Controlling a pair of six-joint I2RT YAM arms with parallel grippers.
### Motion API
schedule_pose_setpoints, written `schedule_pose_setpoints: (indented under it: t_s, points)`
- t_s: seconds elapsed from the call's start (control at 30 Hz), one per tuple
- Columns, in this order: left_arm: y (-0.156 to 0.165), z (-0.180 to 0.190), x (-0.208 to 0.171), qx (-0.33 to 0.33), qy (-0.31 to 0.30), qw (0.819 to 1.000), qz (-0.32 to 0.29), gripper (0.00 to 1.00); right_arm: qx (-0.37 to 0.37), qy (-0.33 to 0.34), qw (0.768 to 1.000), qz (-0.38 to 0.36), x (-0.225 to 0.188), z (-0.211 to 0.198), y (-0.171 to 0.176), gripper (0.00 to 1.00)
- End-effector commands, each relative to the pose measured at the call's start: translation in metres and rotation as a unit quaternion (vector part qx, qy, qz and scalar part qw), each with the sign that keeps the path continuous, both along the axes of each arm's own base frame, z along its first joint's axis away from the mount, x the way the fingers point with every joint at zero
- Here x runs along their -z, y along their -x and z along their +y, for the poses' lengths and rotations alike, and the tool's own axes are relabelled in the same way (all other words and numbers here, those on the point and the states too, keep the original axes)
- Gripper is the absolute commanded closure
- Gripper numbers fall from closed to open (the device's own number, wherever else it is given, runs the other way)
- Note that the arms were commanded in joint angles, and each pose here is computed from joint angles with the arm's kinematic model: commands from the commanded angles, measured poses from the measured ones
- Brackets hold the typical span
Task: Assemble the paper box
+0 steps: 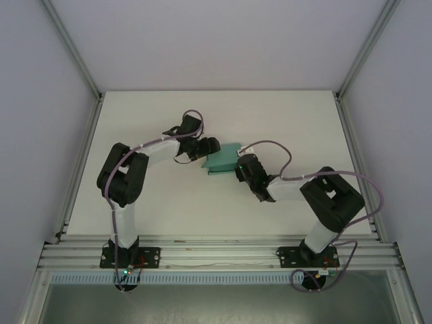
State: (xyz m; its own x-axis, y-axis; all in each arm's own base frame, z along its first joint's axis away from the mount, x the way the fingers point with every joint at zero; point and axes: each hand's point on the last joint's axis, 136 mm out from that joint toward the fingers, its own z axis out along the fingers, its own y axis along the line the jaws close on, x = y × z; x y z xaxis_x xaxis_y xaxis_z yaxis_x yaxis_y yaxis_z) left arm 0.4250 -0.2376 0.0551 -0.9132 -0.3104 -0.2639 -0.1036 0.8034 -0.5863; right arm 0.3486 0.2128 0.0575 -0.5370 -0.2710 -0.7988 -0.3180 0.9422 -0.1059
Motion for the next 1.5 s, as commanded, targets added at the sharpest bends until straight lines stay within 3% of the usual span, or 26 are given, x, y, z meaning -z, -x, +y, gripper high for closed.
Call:
schedule_pose_setpoints:
  t_s: [0.0, 0.23, 0.4, 0.5, 0.67, 0.87, 1.03, 1.17, 1.3, 1.47]
  points:
    - [0.022, 0.003, 0.022, 0.005, 0.003, 1.0, 0.03, 0.41, -0.044, 0.018, 0.998, 0.028, -0.001, 0.003, 0.018, 0.66]
    - [0.031, 0.012, 0.034, -0.004, -0.011, 1.0, 0.025, 0.44, -0.12, -0.017, 0.99, 0.071, -0.02, 0.008, 0.06, 0.44]
    - [0.029, 0.015, 0.039, -0.004, -0.022, 0.999, 0.024, 0.47, -0.122, -0.075, 0.987, 0.069, -0.045, -0.001, 0.076, 0.43]
    - [0.029, 0.016, 0.044, -0.004, -0.025, 0.999, 0.027, 0.49, -0.092, -0.091, 0.989, 0.071, -0.06, -0.009, 0.073, 0.22]
    - [0.032, 0.017, 0.055, -0.001, -0.029, 0.999, 0.035, 0.53, -0.031, -0.134, 0.989, 0.051, -0.088, -0.02, 0.057, 0.0]
    - [0.037, 0.022, 0.064, 0.001, -0.036, 0.999, 0.034, 0.6, 0.087, -0.219, 0.97, 0.066, -0.098, -0.039, 0.026, 0.0]
    - [0.039, 0.029, 0.074, 0.0, -0.049, 0.998, 0.031, 0.71, 0.137, -0.217, 0.956, 0.142, -0.072, -0.042, 0.013, 0.0]
    - [0.041, 0.038, 0.079, -0.005, -0.052, 0.998, 0.022, 0.82, 0.145, -0.223, 0.945, 0.19, -0.044, -0.033, 0.005, 0.0]
    - [0.044, 0.039, 0.083, -0.005, -0.022, 0.999, 0.023, 0.88, 0.159, -0.27, 0.925, 0.215, -0.03, -0.027, -0.006, 0.0]
    - [0.045, 0.045, 0.087, -0.025, 0.033, 0.999, 0.03, 0.91, 0.123, -0.325, 0.902, 0.254, -0.027, -0.007, -0.01, 0.0]
